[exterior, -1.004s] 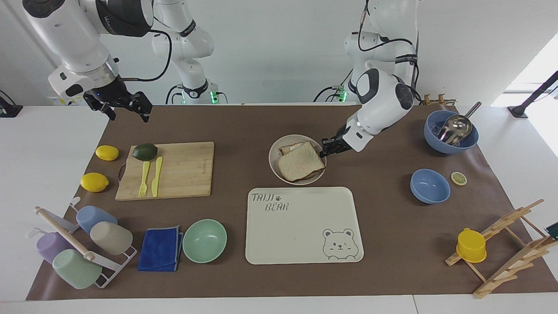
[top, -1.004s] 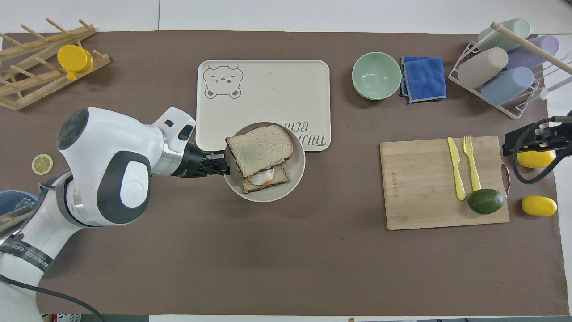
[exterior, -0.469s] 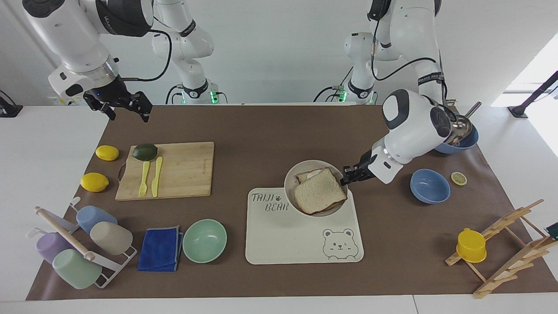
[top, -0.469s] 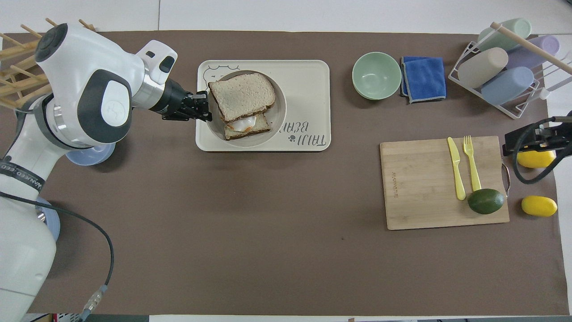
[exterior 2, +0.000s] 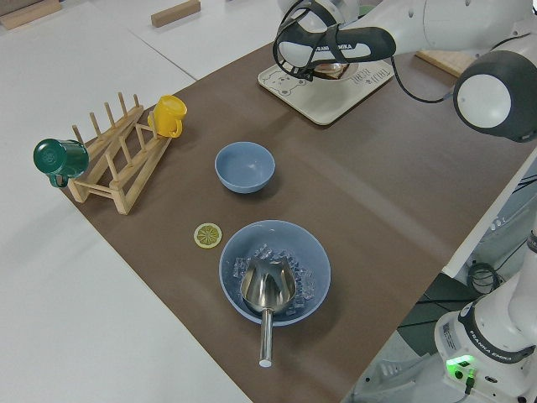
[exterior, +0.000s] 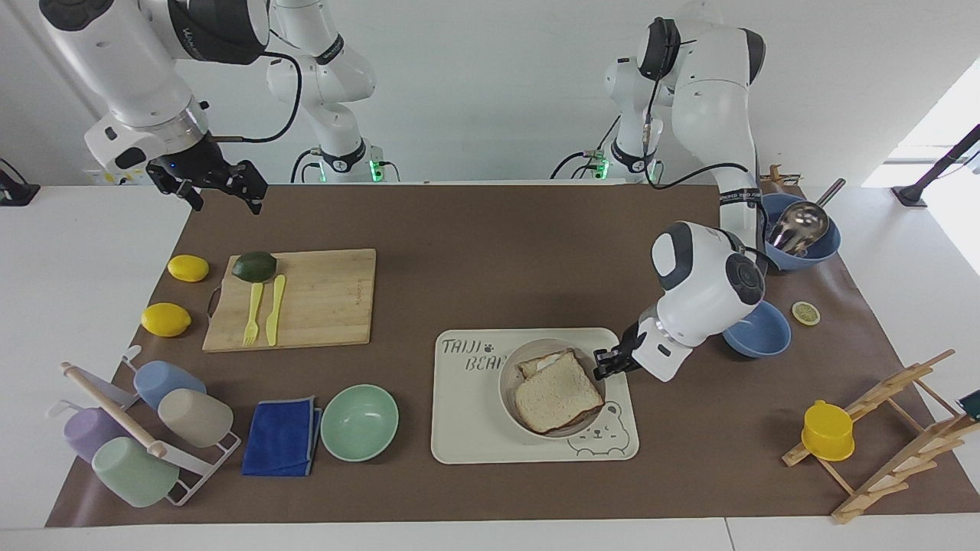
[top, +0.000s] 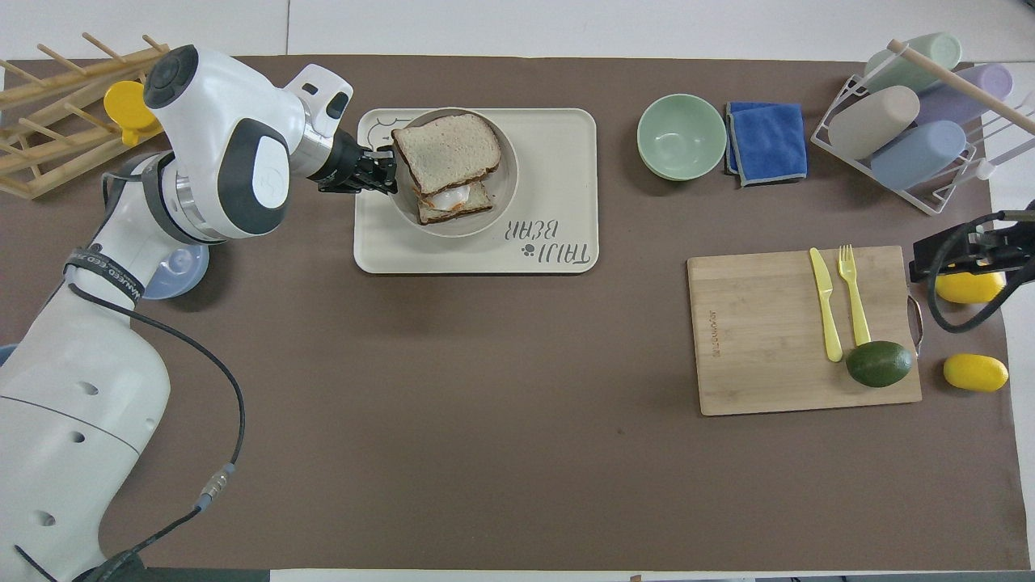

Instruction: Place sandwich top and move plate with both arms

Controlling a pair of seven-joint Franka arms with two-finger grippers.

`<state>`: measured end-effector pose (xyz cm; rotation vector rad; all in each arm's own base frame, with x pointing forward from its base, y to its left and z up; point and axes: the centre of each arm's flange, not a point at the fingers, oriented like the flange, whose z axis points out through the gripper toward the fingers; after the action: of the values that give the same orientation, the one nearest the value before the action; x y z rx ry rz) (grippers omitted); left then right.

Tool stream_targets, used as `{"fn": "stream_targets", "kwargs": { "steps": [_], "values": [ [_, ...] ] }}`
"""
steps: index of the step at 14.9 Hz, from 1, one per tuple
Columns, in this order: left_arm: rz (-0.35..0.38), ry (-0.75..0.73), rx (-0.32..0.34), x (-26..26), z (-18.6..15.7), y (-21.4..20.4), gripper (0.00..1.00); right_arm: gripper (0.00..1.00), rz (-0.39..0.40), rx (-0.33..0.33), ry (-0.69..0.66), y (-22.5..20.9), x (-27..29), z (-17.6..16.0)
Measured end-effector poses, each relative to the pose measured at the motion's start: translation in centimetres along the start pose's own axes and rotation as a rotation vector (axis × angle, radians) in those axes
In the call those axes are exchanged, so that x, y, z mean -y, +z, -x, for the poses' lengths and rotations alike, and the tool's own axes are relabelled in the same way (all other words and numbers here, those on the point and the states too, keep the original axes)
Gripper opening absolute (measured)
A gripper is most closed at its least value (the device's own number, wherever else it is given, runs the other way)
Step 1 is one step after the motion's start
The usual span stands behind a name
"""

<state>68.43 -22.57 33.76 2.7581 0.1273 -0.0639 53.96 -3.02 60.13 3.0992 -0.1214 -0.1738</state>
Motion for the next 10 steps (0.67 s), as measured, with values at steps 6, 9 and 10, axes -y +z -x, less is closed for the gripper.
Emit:
{"fn": "stream_targets", "kwargs": {
  "steps": [6, 9, 10],
  "values": [
    [-0.016, -0.010, -0.007, 0.9, 0.6, 2.0, 0.04, 1.00, 0.000, 0.000, 0.000, 0.0, 0.0, 0.0],
    [-0.019, -0.008, -0.008, 1.0, 0.6, 2.0, 0.18, 1.00, 0.000, 0.000, 0.000, 0.0, 0.0, 0.0],
    [-0.018, -0.007, -0.009, 0.9, 0.6, 1.8, 0.31, 1.00, 0.000, 0.000, 0.000, 0.0, 0.0, 0.0]
  ]
}}
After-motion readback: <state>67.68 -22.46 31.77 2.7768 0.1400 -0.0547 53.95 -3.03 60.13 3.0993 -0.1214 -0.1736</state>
